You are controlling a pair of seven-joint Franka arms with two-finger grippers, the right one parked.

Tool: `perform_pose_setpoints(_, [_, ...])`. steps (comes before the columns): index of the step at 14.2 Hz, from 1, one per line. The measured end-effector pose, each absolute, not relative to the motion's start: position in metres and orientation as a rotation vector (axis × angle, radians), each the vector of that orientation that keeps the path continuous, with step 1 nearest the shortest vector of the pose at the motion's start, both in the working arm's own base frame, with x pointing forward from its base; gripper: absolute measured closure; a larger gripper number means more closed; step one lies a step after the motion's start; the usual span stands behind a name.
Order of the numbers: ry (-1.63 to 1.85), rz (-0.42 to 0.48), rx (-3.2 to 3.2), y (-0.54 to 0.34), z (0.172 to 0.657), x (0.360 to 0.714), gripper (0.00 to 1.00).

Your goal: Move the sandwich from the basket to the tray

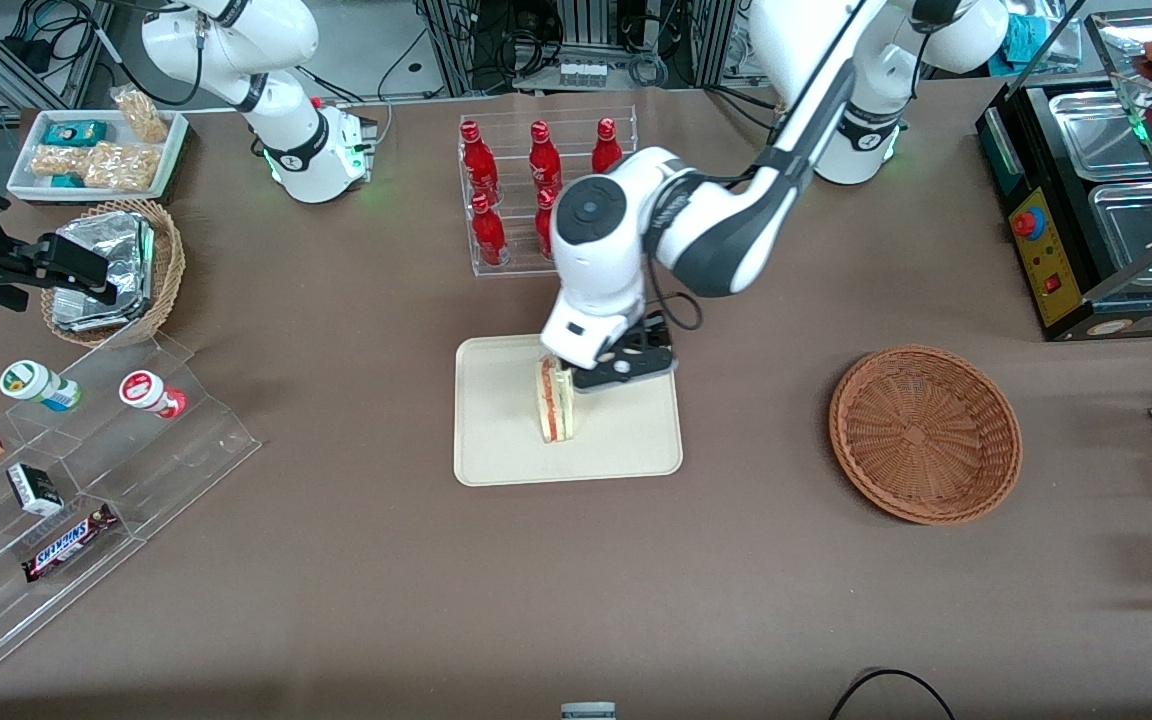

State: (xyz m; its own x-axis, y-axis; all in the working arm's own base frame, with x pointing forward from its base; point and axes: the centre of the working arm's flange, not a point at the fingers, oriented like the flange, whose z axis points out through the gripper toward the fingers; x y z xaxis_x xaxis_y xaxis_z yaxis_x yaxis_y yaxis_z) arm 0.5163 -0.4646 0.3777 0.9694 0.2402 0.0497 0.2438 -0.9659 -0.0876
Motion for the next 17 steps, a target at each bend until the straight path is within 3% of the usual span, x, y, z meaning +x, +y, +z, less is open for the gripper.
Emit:
perform_pose_setpoints(5, [-0.294,0.098,-3.035,-0.351,0.387,0.553,0.00])
perform_pose_setpoints(10, [-0.048,0.292,-3.034,-0.207,0.453,0.570,0.00])
perform_pose_setpoints(14, [0.097,0.337,-3.093,-0.134,0.517,0.559,0.00])
perform_pose_setpoints(17, [0.107,0.293,-3.112,-0.095,0.563,0.549,0.00])
